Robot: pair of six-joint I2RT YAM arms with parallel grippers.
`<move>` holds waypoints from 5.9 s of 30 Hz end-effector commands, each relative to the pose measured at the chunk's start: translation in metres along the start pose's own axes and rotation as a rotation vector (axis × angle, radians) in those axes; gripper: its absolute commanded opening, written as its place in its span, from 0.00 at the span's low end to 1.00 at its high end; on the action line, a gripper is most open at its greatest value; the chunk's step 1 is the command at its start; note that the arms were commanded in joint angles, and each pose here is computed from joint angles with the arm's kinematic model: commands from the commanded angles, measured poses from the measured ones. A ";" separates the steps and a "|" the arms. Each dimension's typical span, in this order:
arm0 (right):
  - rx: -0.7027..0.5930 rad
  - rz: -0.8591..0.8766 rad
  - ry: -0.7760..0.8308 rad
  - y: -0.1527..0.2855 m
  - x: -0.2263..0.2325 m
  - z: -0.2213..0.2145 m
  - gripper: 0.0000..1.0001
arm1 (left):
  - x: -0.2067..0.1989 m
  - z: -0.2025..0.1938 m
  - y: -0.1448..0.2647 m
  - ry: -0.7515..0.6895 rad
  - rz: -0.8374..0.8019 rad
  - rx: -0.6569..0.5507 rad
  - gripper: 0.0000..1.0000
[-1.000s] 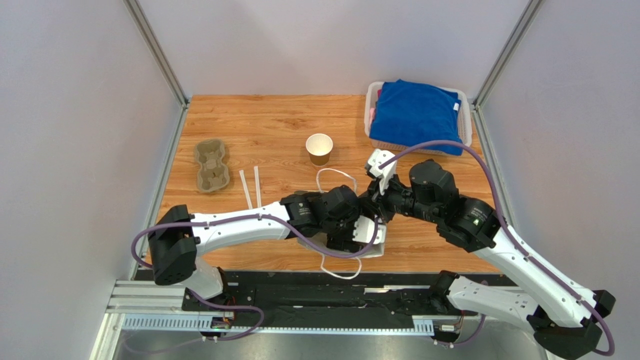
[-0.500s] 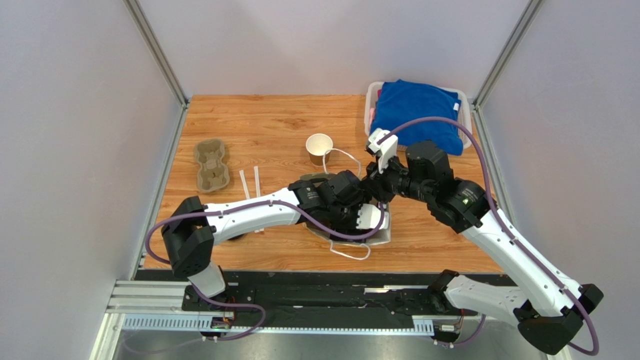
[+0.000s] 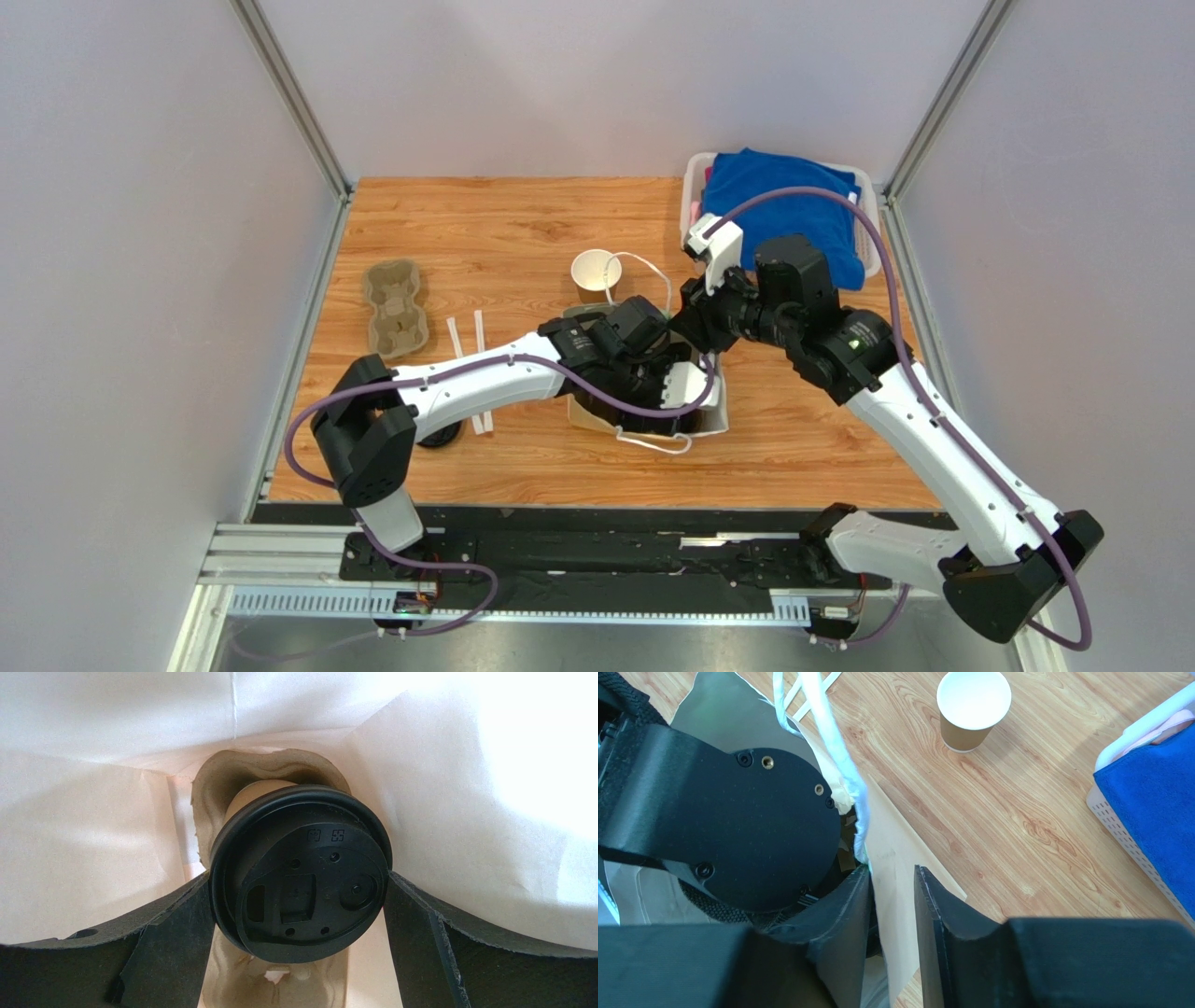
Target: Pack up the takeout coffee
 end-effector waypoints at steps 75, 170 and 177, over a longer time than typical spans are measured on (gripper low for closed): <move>-0.064 0.107 0.174 0.024 0.033 -0.009 0.00 | -0.013 0.024 0.029 -0.139 0.145 -0.106 0.99; -0.110 -0.169 0.168 -0.051 -0.130 0.058 0.00 | 0.131 0.066 0.216 0.589 0.452 -0.383 0.99; -0.105 -0.159 0.172 -0.060 -0.134 0.056 0.00 | 0.149 0.046 0.257 0.797 0.560 -0.469 0.99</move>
Point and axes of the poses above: each gripper's point midway between its finger pads, its own y axis back along the fingers, its own x axis along the line the jaws close on, z = x × y, the point moved 1 cm from there along y, back along the fingers, and after that the axes turned 1 degree about -y, right-handed, at the moved point
